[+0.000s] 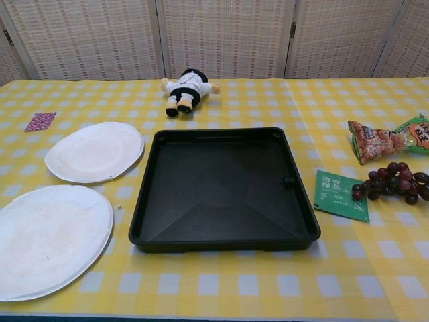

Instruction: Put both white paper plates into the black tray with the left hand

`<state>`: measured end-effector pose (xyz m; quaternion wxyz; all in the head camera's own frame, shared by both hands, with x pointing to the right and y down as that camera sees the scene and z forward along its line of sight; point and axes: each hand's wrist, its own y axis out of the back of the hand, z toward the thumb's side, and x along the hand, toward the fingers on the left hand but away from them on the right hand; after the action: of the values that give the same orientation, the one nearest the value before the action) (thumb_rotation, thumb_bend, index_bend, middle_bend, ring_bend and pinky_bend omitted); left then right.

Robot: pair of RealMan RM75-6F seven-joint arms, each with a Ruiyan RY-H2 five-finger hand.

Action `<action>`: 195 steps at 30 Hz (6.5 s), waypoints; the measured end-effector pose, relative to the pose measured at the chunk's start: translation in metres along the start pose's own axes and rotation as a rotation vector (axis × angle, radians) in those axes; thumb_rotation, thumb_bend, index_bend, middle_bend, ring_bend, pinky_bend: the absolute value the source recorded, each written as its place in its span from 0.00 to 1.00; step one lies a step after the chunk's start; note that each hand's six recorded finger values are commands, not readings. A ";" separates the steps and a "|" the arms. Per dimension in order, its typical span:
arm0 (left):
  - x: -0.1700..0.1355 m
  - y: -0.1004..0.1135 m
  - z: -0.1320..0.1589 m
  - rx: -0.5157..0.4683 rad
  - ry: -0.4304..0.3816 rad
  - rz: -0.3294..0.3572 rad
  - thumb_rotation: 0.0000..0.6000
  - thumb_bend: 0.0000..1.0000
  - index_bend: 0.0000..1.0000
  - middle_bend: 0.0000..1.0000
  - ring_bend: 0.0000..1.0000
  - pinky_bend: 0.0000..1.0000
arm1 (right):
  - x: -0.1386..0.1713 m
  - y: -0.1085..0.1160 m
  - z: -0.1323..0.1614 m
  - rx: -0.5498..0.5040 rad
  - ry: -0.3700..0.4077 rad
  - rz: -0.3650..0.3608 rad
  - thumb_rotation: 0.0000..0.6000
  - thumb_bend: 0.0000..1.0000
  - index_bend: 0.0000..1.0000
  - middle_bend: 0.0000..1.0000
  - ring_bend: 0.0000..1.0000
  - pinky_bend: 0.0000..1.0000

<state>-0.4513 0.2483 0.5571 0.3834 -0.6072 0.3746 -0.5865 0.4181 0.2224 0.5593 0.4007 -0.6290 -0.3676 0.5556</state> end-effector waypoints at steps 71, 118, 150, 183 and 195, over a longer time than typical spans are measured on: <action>-0.071 -0.131 0.057 -0.049 -0.405 -0.008 1.00 0.30 0.52 1.00 1.00 1.00 | 0.008 -0.001 0.008 -0.013 0.045 0.041 1.00 0.36 0.00 0.00 0.00 0.00; -0.040 -0.161 0.069 -0.071 -0.380 -0.026 1.00 0.30 0.52 1.00 1.00 1.00 | 0.005 0.004 0.002 -0.012 0.022 0.002 1.00 0.36 0.00 0.00 0.00 0.00; -0.032 -0.153 0.082 -0.134 -0.446 0.045 1.00 0.49 0.62 1.00 1.00 1.00 | 0.002 0.000 0.000 -0.011 0.011 0.026 1.00 0.36 0.00 0.00 0.00 0.00; -0.003 -0.076 0.116 -0.072 -0.550 0.306 1.00 0.49 0.63 1.00 1.00 1.00 | 0.009 0.008 0.005 -0.038 0.045 0.014 1.00 0.36 0.00 0.00 0.00 0.00; 0.034 -0.076 0.163 -0.087 -0.601 0.284 1.00 0.49 0.63 1.00 1.00 1.00 | 0.011 0.009 0.002 -0.042 0.040 0.017 1.00 0.37 0.00 0.00 0.00 0.00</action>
<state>-0.2872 0.2536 0.6372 0.5286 -0.7103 0.3504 -0.3054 0.4177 0.2290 0.5462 0.3899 -0.6513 -0.3656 0.5386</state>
